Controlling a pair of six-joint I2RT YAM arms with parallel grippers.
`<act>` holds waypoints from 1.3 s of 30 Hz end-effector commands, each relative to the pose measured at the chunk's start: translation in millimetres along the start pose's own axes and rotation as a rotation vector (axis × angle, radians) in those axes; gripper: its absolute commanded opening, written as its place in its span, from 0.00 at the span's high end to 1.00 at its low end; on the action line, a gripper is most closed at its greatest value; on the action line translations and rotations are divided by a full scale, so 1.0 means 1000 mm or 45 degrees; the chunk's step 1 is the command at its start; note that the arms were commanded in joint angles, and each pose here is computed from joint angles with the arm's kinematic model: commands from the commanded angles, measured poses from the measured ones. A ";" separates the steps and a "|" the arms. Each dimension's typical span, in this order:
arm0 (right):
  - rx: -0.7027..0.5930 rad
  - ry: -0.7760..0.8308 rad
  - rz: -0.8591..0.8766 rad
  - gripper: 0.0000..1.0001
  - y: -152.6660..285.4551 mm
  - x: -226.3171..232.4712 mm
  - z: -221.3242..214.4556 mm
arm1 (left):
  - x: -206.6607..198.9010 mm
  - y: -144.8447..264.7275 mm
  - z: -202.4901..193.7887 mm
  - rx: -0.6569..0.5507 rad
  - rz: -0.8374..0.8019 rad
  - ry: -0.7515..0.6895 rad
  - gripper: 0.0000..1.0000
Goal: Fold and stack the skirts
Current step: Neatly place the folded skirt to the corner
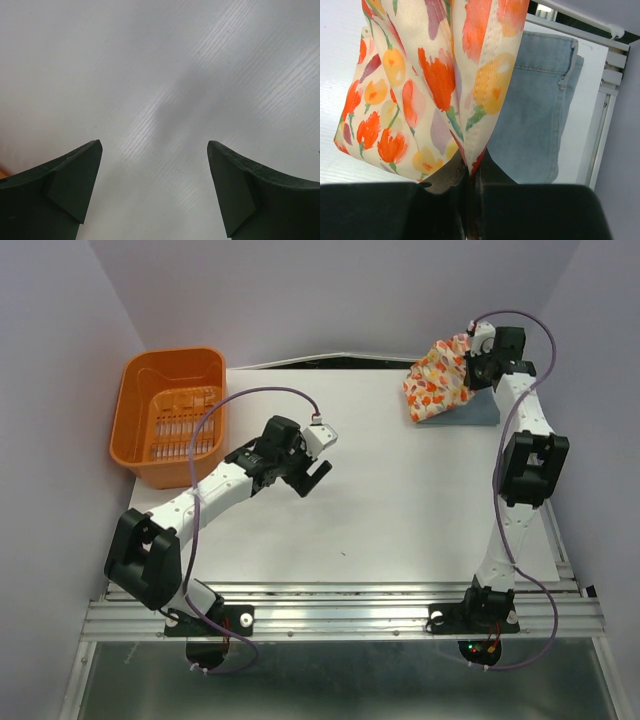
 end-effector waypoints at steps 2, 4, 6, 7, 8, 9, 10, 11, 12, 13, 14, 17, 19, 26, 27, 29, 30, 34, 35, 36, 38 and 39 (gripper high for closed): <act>-0.155 -0.004 -0.053 0.99 0.023 -0.028 0.031 | 0.005 0.003 0.018 -0.032 0.009 -0.022 0.02; -0.121 -0.009 -0.059 0.98 0.013 -0.032 0.019 | 0.006 0.004 0.020 -0.033 0.017 -0.026 0.02; -0.081 -0.013 -0.059 0.98 -0.002 -0.032 0.005 | 0.006 0.005 0.019 -0.023 0.018 -0.033 0.02; -0.065 -0.024 -0.071 0.98 -0.005 -0.037 -0.002 | 0.006 0.005 0.018 -0.017 0.019 -0.035 0.02; -0.050 -0.031 -0.083 0.98 -0.009 -0.041 -0.009 | 0.006 0.005 0.017 -0.009 0.018 -0.034 0.02; -0.039 -0.032 -0.086 0.97 -0.013 -0.041 -0.013 | 0.006 0.005 0.016 -0.003 0.019 -0.037 0.02; -0.018 -0.038 -0.089 0.97 -0.020 -0.040 -0.021 | 0.006 0.006 0.015 0.000 0.018 -0.037 0.02; -0.019 -0.044 -0.109 0.96 -0.023 -0.047 -0.026 | 0.006 0.005 0.013 0.012 0.017 -0.036 0.02; -0.010 -0.049 -0.113 0.95 -0.026 -0.047 -0.029 | 0.005 0.005 0.012 0.017 0.014 -0.035 0.02; -0.004 -0.049 -0.116 0.95 -0.030 -0.047 -0.032 | 0.005 0.005 0.012 0.021 0.009 -0.035 0.02; 0.020 -0.056 -0.117 0.94 -0.037 -0.046 -0.041 | 0.005 0.004 0.010 0.029 0.010 -0.034 0.02; 0.061 -0.086 -0.151 0.94 -0.046 -0.051 -0.056 | 0.004 0.003 0.010 0.045 -0.002 -0.034 0.02; 0.083 -0.122 -0.181 0.94 -0.047 -0.056 -0.064 | 0.004 0.002 0.013 0.042 -0.008 -0.033 0.02; 0.126 -0.213 -0.180 0.44 -0.047 -0.051 -0.080 | 0.004 0.000 0.016 0.046 -0.021 -0.036 0.02; 0.116 -0.236 -0.174 0.28 -0.046 -0.050 -0.078 | 0.004 -0.002 0.015 0.051 -0.023 -0.035 0.02; 0.080 -0.267 -0.168 0.19 -0.040 -0.050 -0.067 | 0.004 -0.001 0.017 0.044 -0.029 -0.027 0.02; 0.062 -0.277 -0.173 0.18 -0.036 -0.051 -0.061 | 0.003 -0.002 0.017 0.043 -0.033 -0.025 0.02; -0.016 -0.336 -0.253 0.11 -0.014 -0.068 -0.035 | 0.005 0.000 0.019 0.031 -0.042 0.007 0.02; -0.052 -0.337 -0.263 0.11 -0.005 -0.071 -0.023 | 0.005 0.001 0.021 0.023 -0.053 0.011 0.02; -0.077 -0.349 -0.258 0.11 0.000 -0.072 -0.016 | 0.006 0.001 0.021 0.022 -0.054 0.018 0.02; -0.137 -0.352 -0.251 0.11 0.010 -0.073 -0.001 | 0.007 0.001 0.021 0.022 -0.053 0.028 0.02; -0.171 -0.352 -0.250 0.11 0.019 -0.074 0.009 | 0.007 0.001 0.020 0.024 -0.062 0.032 0.02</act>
Point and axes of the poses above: each gripper's point midway between its finger pads, its own y axis back along the fingers, its own x axis along the line the jaws close on, z = x × y, the point moved 4 cm from there along y, back along the fingers, and after that the axes turned 10 degrees about y, right-handed, at the moved point
